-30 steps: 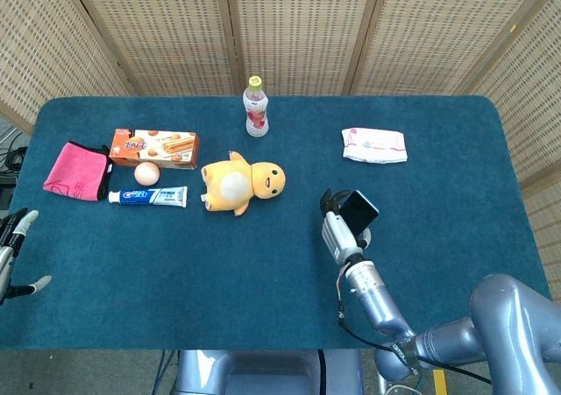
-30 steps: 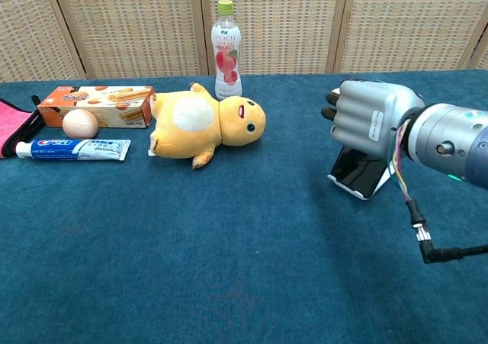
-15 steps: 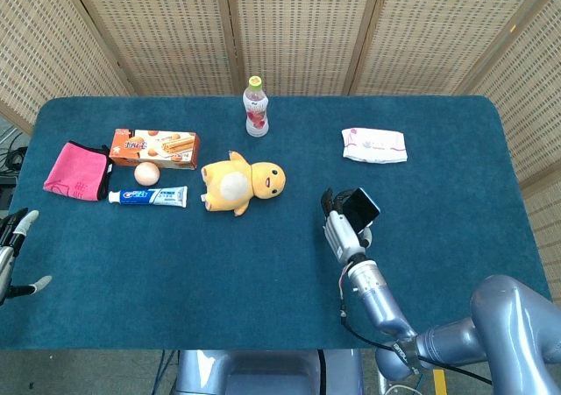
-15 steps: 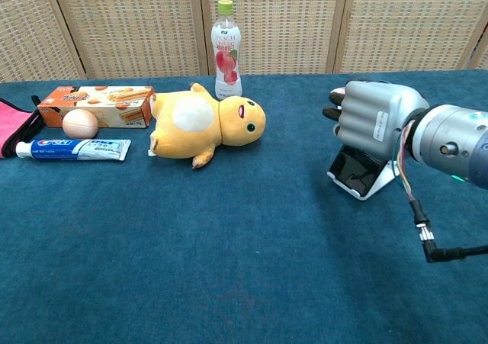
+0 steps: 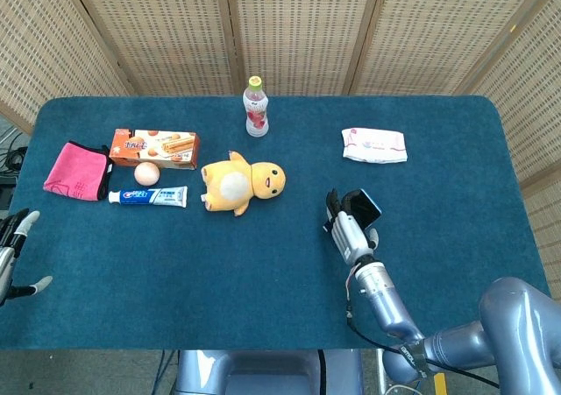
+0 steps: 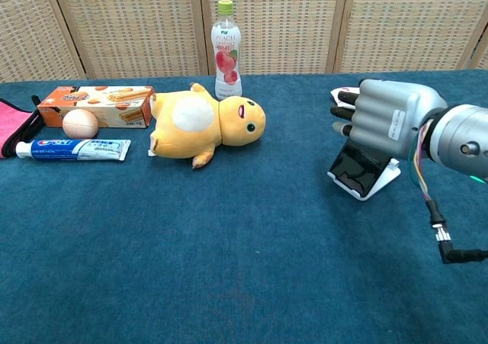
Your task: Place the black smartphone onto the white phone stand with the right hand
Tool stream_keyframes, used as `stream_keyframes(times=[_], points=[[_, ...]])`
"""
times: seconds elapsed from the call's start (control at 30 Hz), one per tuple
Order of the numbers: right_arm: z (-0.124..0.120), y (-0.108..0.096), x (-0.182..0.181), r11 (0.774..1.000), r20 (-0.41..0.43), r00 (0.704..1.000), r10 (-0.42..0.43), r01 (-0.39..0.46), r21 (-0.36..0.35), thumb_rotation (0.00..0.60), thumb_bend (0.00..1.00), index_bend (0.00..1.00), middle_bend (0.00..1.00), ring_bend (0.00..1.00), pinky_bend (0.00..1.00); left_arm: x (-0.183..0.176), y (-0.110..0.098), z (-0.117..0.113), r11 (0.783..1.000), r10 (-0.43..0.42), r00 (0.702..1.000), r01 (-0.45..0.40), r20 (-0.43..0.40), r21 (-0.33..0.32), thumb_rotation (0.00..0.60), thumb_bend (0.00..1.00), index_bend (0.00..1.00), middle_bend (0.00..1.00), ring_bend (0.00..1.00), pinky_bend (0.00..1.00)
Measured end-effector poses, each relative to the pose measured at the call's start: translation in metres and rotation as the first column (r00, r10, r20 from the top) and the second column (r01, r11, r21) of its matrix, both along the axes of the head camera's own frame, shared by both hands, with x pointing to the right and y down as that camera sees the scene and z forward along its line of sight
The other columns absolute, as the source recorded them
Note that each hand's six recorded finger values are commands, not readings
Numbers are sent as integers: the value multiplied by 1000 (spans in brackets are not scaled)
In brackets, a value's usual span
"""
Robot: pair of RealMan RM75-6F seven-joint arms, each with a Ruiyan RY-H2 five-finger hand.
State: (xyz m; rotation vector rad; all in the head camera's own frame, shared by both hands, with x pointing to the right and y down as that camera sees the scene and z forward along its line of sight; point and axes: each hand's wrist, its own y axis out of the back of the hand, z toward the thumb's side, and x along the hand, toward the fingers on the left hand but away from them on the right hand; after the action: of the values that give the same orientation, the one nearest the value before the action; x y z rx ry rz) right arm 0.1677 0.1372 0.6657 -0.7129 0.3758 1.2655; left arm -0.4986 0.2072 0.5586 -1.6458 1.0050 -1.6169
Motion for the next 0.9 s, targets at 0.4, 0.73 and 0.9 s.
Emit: stream_keyframes(times=[0.4, 0.73, 0.9], points=[[-18, 4, 1, 999, 79, 996, 32, -32, 6, 600, 260, 0, 0, 0, 199, 0, 1, -3, 1000, 1, 1000, -1, -6, 7, 600, 0, 0, 0, 0, 0], [-65, 15, 38, 983, 257, 949, 181, -184, -13, 600, 260, 0, 0, 0, 139, -2, 3, -15, 999, 0, 999, 1, -35, 38, 600, 0, 0, 0, 0, 0], [-81, 21, 85, 922, 453, 808, 375, -377, -90, 600, 225, 0, 0, 0, 68, 0, 7, -21, 998, 18, 999, -15, -49, 55, 600, 0, 0, 0, 0, 0]])
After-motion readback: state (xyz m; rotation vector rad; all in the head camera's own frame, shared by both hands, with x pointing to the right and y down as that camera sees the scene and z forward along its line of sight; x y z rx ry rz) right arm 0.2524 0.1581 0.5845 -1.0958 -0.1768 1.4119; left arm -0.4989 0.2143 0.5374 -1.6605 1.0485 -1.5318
